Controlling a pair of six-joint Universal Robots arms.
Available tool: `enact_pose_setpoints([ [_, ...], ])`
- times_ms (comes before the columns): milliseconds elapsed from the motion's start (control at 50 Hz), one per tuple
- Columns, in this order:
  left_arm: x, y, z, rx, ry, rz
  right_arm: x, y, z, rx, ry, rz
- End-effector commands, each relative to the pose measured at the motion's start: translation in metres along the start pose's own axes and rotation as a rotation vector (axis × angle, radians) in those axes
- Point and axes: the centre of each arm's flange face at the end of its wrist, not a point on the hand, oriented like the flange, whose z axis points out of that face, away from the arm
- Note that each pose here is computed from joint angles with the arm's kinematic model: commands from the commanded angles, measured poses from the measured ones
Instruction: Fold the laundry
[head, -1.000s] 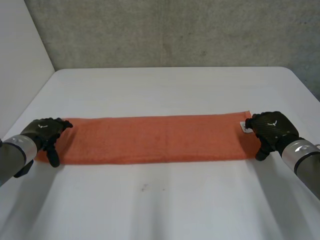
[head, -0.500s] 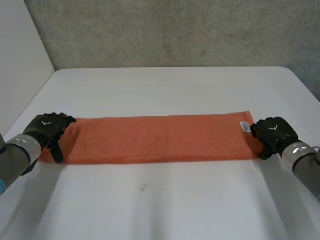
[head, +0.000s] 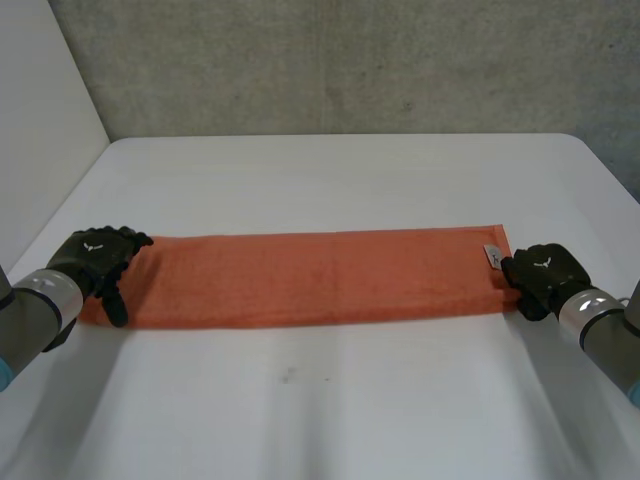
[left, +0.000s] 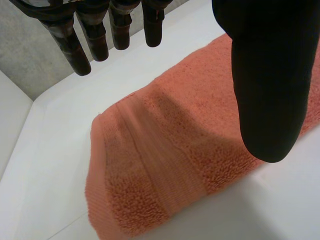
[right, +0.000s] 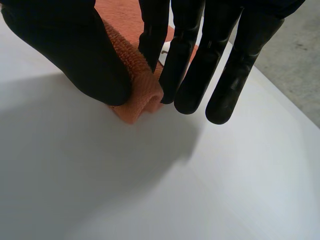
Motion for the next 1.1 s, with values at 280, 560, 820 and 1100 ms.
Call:
enact_pose_setpoints([
  [280,-0.002,-0.008,-0.004,0.025,-0.011,0.006,0.170,0.008,-0.025,-0.102,0.480,-0.049],
  [560,0.001,-0.027,-0.011,0.089,-0.009,-0.041,0.049,-0.146,-0.020,0.359,0.189,-0.030],
  [820,0.007,-0.050,-0.019,0.165,0.012,-0.122,-0.209,-0.171,-0.053,0.610,-0.428,-0.164],
  [1100,0.075,-0.061,-0.024,0.244,0.184,-0.056,-0.203,-0.172,-0.051,0.526,-0.214,-0.213],
])
